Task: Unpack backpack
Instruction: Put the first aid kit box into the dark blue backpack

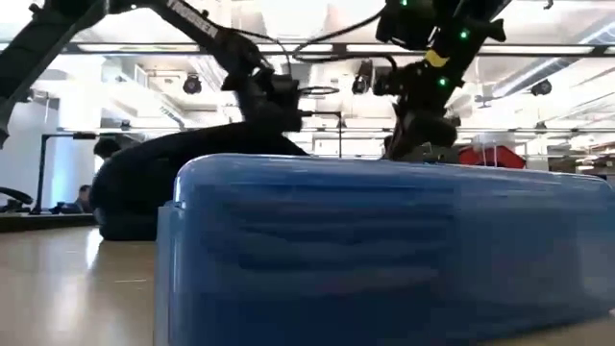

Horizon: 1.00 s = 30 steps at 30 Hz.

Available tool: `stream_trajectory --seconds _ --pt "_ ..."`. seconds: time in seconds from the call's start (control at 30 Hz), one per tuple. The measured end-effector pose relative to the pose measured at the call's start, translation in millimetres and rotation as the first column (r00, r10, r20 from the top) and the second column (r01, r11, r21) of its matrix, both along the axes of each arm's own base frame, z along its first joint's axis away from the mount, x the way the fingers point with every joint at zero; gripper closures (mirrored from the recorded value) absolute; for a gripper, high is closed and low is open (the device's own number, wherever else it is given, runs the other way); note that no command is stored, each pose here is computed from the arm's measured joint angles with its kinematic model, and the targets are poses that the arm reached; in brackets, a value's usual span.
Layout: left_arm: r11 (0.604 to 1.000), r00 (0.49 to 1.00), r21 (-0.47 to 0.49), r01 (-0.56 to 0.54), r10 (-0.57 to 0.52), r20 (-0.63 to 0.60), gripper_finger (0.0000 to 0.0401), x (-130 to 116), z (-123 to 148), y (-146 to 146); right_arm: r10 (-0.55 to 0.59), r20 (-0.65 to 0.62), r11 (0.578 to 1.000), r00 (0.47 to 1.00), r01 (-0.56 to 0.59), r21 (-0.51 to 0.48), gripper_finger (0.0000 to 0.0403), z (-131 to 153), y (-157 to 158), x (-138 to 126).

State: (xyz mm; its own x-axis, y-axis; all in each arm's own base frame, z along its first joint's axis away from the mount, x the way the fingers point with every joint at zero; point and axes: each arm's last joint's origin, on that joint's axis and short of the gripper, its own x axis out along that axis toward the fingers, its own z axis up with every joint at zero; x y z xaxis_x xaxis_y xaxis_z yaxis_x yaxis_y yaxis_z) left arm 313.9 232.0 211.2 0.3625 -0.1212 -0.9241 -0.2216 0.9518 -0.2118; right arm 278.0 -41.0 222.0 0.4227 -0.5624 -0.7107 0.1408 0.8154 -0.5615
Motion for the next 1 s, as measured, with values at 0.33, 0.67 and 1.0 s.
stream_trajectory --seconds 0.33,0.67,1.0 --pt "0.989 0.985 0.058 -0.140 0.133 0.106 0.0401 -64.6 12.7 -26.8 0.212 0.081 0.913 0.974 -0.227 0.340 0.0186 -8.8 62.0 0.3" --pt "0.948 0.882 0.158 -0.275 0.184 0.434 0.0342 -114.6 87.1 -75.9 0.396 0.243 0.798 0.886 -0.462 0.385 0.0159 -16.0 176.5 -10.5" --pt "0.967 0.808 0.088 -0.240 0.149 0.571 0.0251 -128.3 117.1 -129.2 0.495 0.289 0.737 0.819 -0.572 0.359 0.0167 -42.4 242.1 -12.6"
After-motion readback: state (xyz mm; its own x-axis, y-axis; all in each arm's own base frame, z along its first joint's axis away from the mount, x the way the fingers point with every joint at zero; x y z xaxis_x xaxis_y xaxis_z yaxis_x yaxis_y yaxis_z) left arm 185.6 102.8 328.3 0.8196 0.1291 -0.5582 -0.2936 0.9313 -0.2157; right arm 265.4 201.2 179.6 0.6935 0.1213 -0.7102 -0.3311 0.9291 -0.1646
